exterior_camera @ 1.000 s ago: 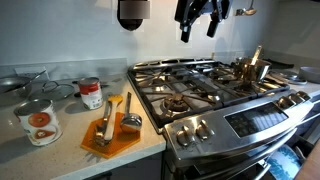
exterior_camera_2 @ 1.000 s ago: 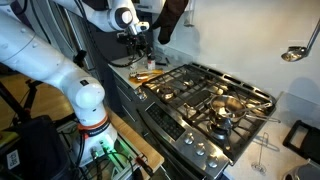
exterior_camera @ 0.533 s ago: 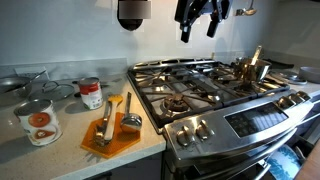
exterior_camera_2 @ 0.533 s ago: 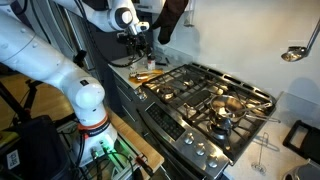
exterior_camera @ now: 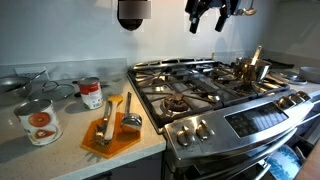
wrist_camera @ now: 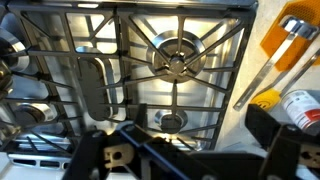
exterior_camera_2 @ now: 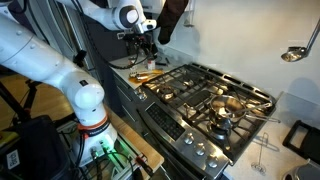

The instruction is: Pick up the silver utensil from the silver pot and put it in the gray bowl

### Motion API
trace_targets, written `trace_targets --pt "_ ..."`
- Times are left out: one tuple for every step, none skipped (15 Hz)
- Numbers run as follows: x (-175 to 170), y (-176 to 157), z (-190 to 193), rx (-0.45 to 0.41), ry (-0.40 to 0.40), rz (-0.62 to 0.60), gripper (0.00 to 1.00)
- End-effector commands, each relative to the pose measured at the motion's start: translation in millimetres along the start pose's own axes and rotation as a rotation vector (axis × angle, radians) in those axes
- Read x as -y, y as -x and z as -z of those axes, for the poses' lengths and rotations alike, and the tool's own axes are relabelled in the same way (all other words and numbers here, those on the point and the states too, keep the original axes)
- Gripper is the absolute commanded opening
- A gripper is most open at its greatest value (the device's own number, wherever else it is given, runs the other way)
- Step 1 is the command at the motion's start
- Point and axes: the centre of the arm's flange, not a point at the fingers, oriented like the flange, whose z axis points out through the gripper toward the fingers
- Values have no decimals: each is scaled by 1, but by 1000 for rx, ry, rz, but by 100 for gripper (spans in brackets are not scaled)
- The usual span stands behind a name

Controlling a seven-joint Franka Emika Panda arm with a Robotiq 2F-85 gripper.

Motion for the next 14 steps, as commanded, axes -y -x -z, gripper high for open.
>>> trace_targets --pt "-63 13 9 -71 24 -129 100" --pt "-82 15 10 -88 26 -176 100" --pt "-98 17 12 -105 32 -212 100" --pt "-114 20 13 -120 35 -248 100" --pt "-130 22 13 -143 46 -278 100" --pt "-146 25 13 -162 56 -303 100" --pt "-163 30 15 -186 73 -320 100" --pt "-178 33 15 -206 89 -346 100" --pt "-194 38 15 -232 107 -365 100" --pt "-212 41 18 -258 124 -391 100" --pt "-227 41 21 -284 135 -419 100" --pt "-242 41 23 -309 150 -458 100" --pt "-220 18 32 -272 121 -423 100" --pt "-234 20 35 -289 133 -446 100"
